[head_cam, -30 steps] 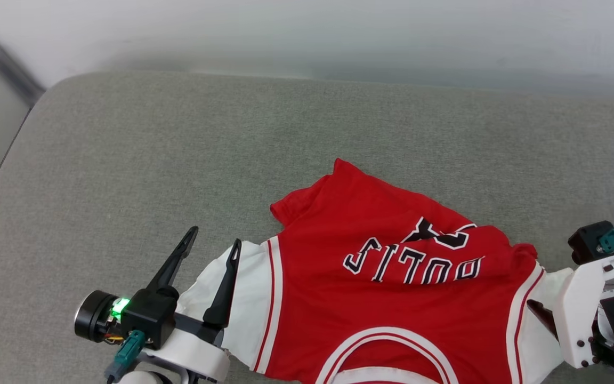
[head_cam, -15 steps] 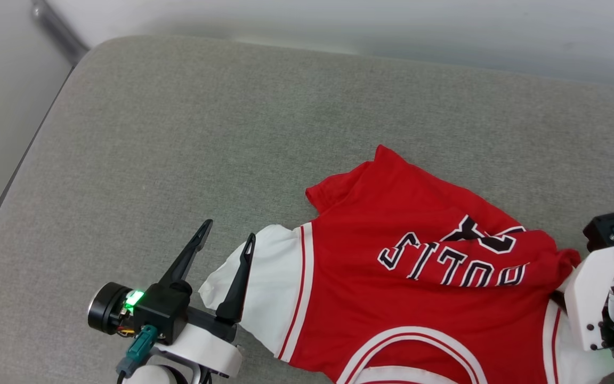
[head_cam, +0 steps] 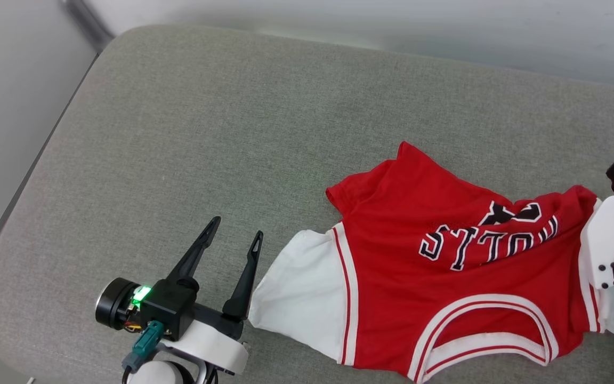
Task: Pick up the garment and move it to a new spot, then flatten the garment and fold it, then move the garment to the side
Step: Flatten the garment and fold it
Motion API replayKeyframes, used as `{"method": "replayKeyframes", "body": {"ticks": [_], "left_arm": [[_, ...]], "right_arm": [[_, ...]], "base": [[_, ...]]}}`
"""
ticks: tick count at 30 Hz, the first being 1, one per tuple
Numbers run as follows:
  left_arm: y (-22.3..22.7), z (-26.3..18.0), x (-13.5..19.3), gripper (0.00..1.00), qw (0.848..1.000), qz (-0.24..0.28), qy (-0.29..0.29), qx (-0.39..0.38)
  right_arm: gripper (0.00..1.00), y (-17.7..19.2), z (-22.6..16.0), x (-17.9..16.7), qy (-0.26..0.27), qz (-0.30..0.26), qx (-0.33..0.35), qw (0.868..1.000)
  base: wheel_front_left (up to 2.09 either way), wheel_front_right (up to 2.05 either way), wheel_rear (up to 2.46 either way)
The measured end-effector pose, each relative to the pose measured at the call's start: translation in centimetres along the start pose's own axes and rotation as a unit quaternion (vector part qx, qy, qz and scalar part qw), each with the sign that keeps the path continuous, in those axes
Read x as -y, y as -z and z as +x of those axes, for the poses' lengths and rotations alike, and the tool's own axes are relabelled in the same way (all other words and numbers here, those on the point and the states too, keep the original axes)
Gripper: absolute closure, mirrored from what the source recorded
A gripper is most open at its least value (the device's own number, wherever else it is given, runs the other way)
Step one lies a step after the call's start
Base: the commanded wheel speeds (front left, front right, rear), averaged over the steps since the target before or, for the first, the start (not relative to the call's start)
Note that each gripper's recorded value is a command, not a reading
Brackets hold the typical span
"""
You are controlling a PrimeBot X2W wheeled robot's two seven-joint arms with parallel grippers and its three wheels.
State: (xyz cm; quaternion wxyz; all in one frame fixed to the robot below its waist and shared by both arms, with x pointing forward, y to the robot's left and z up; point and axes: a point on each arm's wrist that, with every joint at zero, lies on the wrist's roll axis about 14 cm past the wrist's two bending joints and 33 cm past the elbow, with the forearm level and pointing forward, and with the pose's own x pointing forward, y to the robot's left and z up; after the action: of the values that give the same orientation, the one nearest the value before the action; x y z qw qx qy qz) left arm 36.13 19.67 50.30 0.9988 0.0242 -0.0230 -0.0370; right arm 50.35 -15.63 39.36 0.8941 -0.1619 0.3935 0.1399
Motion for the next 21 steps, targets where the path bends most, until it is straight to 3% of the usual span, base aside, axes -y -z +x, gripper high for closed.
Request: {"method": "replayKeyframes", "body": {"ticks": [3,4,5,10,14,21], "left_arm": [[-0.1,-0.1,-0.1,0.0,1.0,0.002,-0.002,0.001],[-0.1,-0.2,-0.1,0.0,1.0,0.002,-0.002,0.002],[-0.2,-0.2,-0.2,0.0,1.0,0.002,-0.003,0.003],[-0.4,-0.6,-0.2,0.0,1.0,0.0,-0.004,0.006],[-1.0,-0.4,-0.2,0.0,1.0,-0.005,-0.002,0.017],[-1.8,-0.3,0.2,0.0,0.999,-0.021,0.005,0.033]], "right_arm": [[1.0,0.5,0.4,-0.2,0.001,-0.004,-0.007,1.0],[0.93,0.8,0.5,-0.6,-0.002,-0.007,-0.011,1.0],[0.0,0.9,0.5,-0.7,-0.003,-0.01,-0.009,1.0],[0.0,0.3,-0.3,-0.9,-0.008,0.006,0.028,1.0],[0.0,-2.4,-2.1,-0.5,-0.012,0.026,0.111,0.993],[0.0,-7.2,-8.1,1.9,0.005,0.053,0.286,0.957]], "base": [[0.0,0.0,0.0],[0.0,0.0,0.0],[0.0,0.0,0.0],[0.0,0.0,0.0],[0.0,0.0,0.0],[0.0,0.0,0.0]]}}
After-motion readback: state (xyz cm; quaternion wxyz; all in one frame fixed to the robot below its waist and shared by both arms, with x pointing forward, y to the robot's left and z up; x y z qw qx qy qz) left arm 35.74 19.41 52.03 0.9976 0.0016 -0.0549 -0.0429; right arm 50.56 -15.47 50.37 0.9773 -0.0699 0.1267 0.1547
